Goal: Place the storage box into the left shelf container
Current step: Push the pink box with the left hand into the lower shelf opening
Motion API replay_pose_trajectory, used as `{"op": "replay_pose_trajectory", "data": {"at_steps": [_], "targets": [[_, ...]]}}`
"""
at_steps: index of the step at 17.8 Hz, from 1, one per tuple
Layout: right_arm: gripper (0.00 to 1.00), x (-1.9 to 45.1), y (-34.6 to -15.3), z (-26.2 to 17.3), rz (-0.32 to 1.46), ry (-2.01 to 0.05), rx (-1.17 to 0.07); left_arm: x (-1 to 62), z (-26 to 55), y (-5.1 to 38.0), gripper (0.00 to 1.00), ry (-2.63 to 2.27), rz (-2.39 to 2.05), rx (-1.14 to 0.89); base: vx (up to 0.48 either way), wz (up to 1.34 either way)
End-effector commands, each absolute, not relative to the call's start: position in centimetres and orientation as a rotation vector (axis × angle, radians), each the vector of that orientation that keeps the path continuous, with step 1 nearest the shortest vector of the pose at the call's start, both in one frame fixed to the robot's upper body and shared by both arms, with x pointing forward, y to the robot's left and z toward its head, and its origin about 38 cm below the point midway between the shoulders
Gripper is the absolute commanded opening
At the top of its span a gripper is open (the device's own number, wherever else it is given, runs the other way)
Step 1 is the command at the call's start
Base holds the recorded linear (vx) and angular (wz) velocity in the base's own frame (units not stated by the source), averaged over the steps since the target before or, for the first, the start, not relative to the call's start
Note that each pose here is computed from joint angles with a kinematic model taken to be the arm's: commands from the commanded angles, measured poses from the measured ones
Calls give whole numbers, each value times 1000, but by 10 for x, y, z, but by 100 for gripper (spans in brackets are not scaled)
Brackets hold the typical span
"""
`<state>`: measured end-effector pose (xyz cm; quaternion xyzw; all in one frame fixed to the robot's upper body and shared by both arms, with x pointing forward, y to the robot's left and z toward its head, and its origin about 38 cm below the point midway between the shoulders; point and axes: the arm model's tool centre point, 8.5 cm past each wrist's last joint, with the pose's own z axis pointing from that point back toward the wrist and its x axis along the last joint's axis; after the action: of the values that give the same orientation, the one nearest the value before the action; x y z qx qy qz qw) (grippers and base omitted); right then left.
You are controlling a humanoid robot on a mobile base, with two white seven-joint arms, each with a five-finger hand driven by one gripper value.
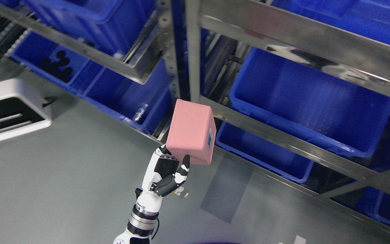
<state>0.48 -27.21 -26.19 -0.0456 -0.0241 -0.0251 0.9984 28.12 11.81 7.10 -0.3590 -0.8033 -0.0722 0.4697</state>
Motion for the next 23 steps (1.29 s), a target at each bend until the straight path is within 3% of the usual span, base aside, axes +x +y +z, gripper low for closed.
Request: {"op": "replay_pose_trajectory", "data": {"at_steps": [1,7,19,20,23], "targets": [[100,14,-284,-261,-70,-75,-108,281,49,121,4,-1898,-194,-858,257,-1019],[100,14,-284,-261,-70,-75,-108,327,54,132,4,-1900,-350,-742,210,-807],[100,14,-284,-261,-70,-75,-110,480,96,159,7,-1702,-569,-470,123,-331],[100,14,-284,-261,-70,-75,-110,490,97,159,9,-1677,-594,-446,59,-141],[100,14,-284,-261,-70,-76,-110,507,93,159,32,-1605,-696,-365,43,-101]]}}
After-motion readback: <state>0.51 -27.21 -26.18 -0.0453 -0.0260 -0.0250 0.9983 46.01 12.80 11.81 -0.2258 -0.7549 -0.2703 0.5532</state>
